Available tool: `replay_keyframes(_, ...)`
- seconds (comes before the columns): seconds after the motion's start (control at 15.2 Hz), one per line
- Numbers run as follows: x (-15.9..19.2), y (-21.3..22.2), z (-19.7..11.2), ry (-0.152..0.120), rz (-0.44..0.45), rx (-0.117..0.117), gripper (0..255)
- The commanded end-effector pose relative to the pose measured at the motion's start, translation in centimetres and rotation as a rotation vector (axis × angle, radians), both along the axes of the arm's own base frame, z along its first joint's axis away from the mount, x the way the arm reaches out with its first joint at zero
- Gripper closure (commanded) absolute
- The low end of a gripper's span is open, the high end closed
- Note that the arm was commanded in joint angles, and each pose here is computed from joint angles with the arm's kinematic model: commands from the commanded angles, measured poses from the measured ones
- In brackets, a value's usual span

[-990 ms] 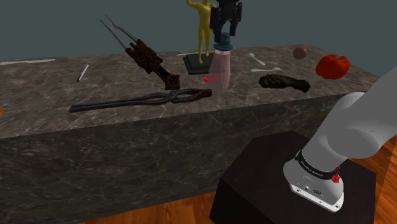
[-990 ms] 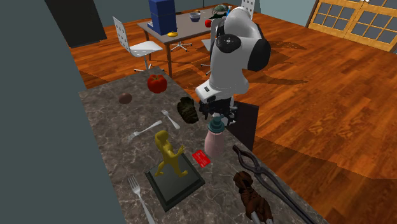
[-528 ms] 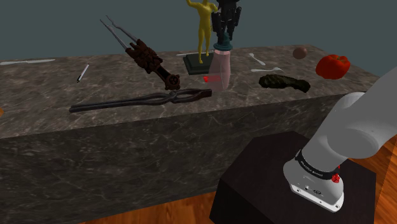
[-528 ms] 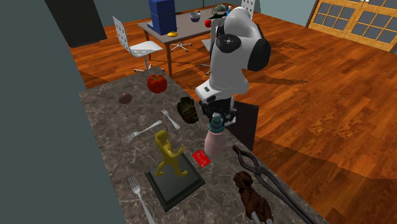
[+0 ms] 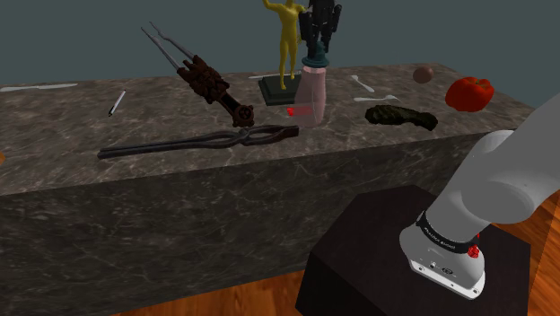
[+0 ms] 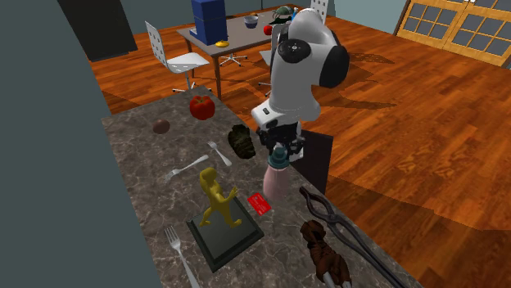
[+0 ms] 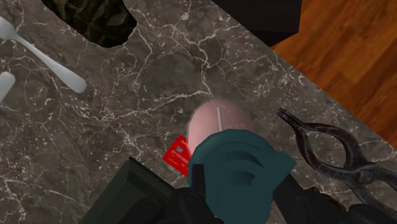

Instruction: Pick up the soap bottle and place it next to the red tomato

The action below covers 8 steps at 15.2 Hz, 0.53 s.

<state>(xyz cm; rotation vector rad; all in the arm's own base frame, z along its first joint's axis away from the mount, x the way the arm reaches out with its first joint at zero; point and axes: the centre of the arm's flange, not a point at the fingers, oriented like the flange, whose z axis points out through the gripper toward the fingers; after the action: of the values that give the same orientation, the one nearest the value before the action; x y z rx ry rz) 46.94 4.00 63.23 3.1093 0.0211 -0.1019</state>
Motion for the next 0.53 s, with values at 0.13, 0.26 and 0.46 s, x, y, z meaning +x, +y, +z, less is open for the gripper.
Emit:
replay_keyframes(0.13,0.0,0.1,2.1,0.000,0.000,0.000,255)
replay_keyframes(0.26,0.0,0.1,3.2,0.000,0.000,0.000,255)
replay_keyframes(0.46,0.0,0.1,4.8,0.000,0.000,0.000,255)
